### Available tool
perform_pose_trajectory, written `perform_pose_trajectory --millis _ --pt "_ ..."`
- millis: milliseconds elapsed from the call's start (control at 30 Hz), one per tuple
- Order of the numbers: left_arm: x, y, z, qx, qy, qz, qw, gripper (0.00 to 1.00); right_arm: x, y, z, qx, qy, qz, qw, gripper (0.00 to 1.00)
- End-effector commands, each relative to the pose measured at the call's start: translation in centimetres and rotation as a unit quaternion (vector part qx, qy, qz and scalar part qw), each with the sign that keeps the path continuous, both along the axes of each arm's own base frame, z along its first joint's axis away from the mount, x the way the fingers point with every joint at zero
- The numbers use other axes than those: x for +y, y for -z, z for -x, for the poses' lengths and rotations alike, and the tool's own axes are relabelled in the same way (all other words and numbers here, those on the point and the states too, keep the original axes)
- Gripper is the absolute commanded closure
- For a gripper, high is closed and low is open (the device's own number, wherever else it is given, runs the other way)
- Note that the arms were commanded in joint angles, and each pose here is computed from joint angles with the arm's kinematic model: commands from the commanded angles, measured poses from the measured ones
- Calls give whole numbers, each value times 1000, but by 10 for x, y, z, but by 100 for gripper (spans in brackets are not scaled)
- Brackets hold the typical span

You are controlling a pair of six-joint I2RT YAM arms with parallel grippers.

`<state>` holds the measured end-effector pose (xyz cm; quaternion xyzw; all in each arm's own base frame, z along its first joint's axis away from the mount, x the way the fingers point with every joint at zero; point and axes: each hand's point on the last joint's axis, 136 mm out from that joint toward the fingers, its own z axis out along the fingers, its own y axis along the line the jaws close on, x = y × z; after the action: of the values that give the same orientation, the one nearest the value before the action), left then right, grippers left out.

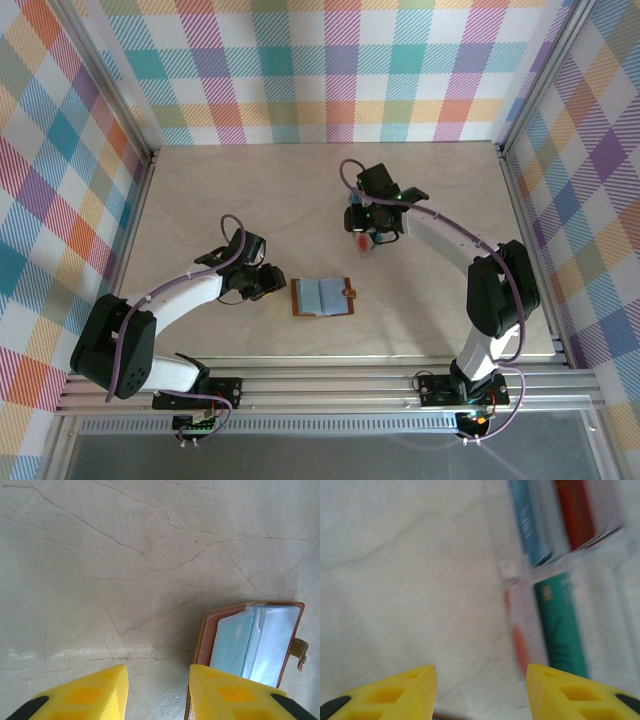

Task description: Put the credit cards into the card holder

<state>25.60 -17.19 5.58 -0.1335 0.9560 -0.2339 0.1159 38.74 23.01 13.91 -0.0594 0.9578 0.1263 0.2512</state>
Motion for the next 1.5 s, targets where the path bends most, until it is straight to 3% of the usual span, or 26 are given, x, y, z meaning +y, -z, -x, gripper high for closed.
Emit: perform_pose_trajectory --millis 0,433,700,1067,1333,1467 --pt "-6 -3 -2 -4 12 4 1000 63 -14 18 -4 25 -7 60 998 50" --pt "-5 -2 -2 -4 10 1 1000 63 -31 44 -19 45 -5 130 990 54" --pt "-6 1 -2 2 11 0 1000 63 -35 32 -18 17 -10 132 991 55" --pt "-5 2 -2 2 11 -2 1000 63 -40 48 -25 31 -12 170 985 55" --pt "-5 4 -2 5 11 -3 1000 63 -36 58 -24 42 -23 165 985 55" --pt "-5 5 -2 5 10 -5 1000 63 -26 55 -22 43 -33 137 989 61"
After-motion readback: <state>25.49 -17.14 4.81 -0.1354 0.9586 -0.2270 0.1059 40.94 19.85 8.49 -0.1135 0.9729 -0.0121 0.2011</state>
